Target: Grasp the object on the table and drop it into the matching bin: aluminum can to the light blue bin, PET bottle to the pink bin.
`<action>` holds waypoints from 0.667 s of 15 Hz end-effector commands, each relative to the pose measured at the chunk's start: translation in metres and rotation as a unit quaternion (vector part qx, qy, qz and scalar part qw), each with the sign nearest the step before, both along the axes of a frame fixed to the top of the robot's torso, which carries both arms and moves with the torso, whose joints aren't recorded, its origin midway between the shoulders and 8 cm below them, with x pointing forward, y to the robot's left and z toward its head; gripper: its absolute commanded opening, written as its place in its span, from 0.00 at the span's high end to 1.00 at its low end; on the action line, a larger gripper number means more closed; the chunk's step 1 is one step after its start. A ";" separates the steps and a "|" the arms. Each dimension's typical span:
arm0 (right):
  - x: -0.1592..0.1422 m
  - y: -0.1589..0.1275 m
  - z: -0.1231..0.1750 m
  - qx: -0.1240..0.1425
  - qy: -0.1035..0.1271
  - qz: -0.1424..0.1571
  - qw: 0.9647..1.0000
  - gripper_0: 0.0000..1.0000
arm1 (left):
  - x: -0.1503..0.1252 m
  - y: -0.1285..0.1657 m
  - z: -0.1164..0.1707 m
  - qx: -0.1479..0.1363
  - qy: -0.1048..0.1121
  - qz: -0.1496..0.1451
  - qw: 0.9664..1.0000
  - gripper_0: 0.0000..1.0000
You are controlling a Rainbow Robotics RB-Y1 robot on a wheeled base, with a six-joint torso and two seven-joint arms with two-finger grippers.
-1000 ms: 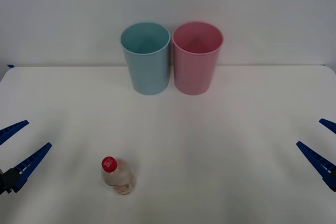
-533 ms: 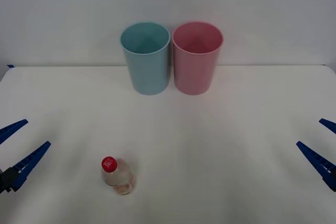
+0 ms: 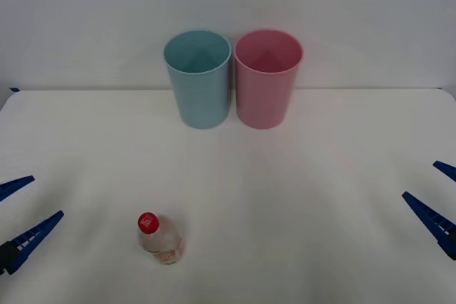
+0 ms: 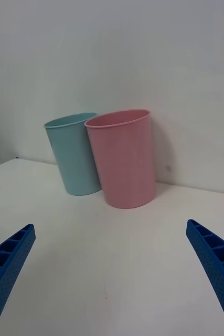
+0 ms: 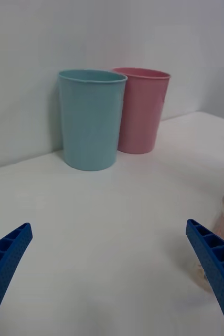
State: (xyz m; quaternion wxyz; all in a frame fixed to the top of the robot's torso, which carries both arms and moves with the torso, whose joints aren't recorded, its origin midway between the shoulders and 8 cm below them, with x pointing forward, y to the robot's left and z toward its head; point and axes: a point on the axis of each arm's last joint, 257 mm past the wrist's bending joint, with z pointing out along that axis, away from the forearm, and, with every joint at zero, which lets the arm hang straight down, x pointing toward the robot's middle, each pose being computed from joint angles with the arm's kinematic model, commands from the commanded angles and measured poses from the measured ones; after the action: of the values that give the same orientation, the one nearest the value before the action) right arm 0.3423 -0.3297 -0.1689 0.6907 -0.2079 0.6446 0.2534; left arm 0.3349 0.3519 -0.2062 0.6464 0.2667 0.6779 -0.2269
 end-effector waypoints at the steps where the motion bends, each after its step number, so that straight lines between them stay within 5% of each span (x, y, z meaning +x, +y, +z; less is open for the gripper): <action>1: 0.000 0.000 0.000 0.000 0.000 0.000 1.000 0.00 | -0.004 -0.004 -0.022 0.025 0.007 -0.027 0.999 0.00; 4: 0.000 0.000 0.000 0.000 0.000 0.000 1.000 0.00 | -0.013 -0.012 -0.046 0.022 0.031 -0.061 0.997 0.00; 10: 0.000 0.000 0.000 0.000 0.000 0.000 1.000 0.00 | -0.033 -0.051 -0.078 0.033 0.034 -0.113 0.992 0.00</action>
State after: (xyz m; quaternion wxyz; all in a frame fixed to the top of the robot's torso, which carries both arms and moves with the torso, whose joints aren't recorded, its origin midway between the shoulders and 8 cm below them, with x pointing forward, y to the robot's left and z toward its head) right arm 0.3423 -0.3297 -0.1689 0.6907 -0.2079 0.6446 0.2535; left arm 0.3042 0.3053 -0.2812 0.5852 0.3494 0.6748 -0.2830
